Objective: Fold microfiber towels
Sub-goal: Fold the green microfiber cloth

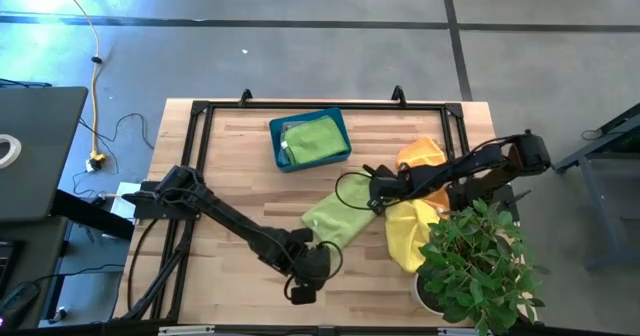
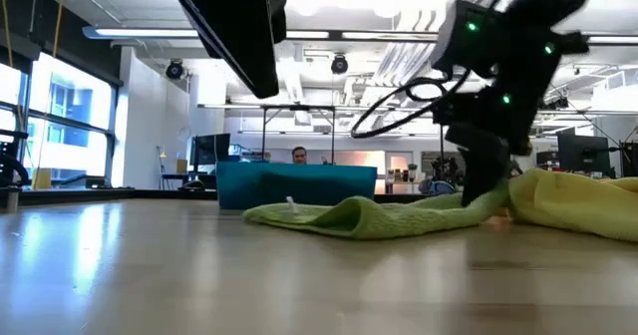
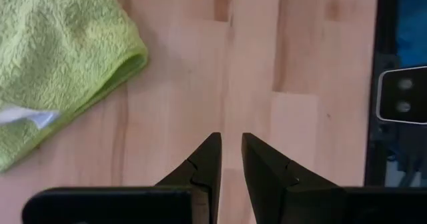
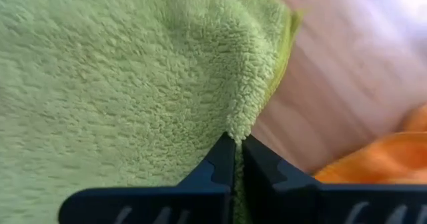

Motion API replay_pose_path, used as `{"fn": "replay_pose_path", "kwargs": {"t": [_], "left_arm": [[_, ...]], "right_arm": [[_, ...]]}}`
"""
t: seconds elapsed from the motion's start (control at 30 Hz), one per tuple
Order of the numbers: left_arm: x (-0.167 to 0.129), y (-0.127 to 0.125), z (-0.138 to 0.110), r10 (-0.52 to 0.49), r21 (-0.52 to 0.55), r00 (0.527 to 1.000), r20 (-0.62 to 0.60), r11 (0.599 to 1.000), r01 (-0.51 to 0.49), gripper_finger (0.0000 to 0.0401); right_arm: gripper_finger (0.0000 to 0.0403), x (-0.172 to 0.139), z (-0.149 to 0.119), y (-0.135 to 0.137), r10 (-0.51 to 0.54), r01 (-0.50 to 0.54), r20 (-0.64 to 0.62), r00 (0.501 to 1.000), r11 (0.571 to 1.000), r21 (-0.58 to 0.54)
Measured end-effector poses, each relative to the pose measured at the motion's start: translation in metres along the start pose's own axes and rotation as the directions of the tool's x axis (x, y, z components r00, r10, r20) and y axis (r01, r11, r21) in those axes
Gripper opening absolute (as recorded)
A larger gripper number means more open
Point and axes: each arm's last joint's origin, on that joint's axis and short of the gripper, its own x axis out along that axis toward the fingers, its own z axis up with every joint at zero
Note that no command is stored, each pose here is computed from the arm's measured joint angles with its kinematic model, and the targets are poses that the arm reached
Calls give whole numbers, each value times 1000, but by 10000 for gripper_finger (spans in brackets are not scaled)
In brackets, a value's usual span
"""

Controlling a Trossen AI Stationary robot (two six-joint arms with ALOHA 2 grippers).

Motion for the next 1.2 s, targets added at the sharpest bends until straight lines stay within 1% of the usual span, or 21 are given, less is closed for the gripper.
{"fn": "replay_pose_path", "kwargs": {"t": [0.13,0.3,0.43,0.6,0.7,0.87,1.03,1.2], "left_arm": [[0,1,-2,15,3,1000,-19,1000,-15,51],[-1,6,-9,59,15,995,-86,998,-58,51],[-6,8,-17,103,38,983,-155,994,-98,51],[-27,7,-27,130,45,973,-191,991,-123,51],[-45,4,-31,136,45,978,-161,990,-130,51],[-70,-2,-36,136,50,988,-77,990,-132,51],[-89,-5,-41,147,41,989,-11,988,-147,51],[-95,-8,-45,145,49,989,7,988,-145,51]], "right_arm": [[1,-19,16,9,-36,36,-4,999,999,-24],[0,-45,35,26,-25,26,12,1000,999,-29],[0,-57,42,50,22,-20,37,999,999,-38],[0,-62,41,85,92,-86,65,994,993,-84],[0,-60,39,106,144,-136,90,986,987,-84],[0,-49,34,136,198,-187,110,974,977,-106],[0,-36,31,154,205,-193,89,975,973,-127],[0,-38,31,164,232,-218,96,968,967,-132]]}}
